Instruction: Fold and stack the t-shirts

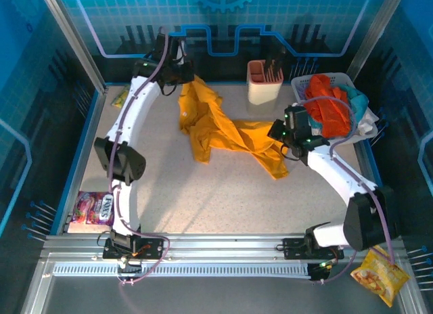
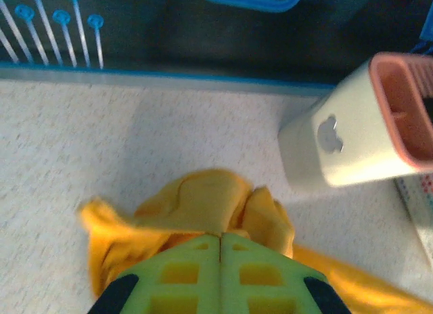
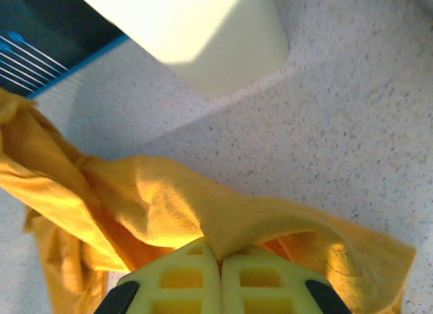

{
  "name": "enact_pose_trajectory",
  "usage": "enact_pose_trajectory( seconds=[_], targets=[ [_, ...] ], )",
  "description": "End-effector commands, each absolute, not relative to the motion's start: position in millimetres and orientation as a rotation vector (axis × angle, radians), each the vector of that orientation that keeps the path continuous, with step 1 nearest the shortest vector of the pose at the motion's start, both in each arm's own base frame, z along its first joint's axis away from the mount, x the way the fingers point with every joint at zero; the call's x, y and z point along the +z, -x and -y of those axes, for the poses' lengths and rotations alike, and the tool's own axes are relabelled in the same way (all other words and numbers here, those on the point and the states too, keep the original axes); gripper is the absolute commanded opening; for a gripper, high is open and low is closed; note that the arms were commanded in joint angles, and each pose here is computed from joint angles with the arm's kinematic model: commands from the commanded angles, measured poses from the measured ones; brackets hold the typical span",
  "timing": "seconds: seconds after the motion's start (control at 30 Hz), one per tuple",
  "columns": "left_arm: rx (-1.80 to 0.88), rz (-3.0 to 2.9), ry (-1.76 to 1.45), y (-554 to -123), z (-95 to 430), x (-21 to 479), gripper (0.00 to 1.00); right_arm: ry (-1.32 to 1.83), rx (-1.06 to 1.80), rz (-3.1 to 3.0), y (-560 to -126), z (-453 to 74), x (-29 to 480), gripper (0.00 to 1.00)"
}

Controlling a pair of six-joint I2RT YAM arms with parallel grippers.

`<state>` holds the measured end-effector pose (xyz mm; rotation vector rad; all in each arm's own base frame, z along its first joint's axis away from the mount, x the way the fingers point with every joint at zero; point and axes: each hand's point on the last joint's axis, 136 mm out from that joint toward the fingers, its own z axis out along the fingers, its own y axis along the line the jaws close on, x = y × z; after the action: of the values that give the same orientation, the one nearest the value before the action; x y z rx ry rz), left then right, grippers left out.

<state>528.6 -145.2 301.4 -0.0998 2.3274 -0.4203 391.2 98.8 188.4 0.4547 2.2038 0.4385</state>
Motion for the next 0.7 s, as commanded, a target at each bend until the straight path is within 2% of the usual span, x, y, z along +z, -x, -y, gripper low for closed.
enact_pose_trajectory(
  seconds=[0.0, 0.23, 0.47, 0.67],
  targets=[
    [-0.429, -2.189, 0.037, -486.0, 138.3, 352.6, 0.0, -0.449, 0.417, -2.12, -379.2, -82.2, 219.2, 0.0],
    [-0.37, -2.256, 0.101, -399.2, 106.8, 312.6, 0.01, -0.433, 0.481, -2.262, -326.5, -93.7, 201.1, 0.01],
    [-0.339, -2.461, 0.326, -322.7, 57.4, 227.7, 0.02, -0.357, 0.496, -2.529, -256.2, -132.8, 132.3, 0.05],
    [-0.254, -2.581, 0.433, -283.7, 37.1, 192.0, 0.1, -0.301, 0.394, -2.745, -192.0, -146.3, 78.7, 0.09]
  ],
)
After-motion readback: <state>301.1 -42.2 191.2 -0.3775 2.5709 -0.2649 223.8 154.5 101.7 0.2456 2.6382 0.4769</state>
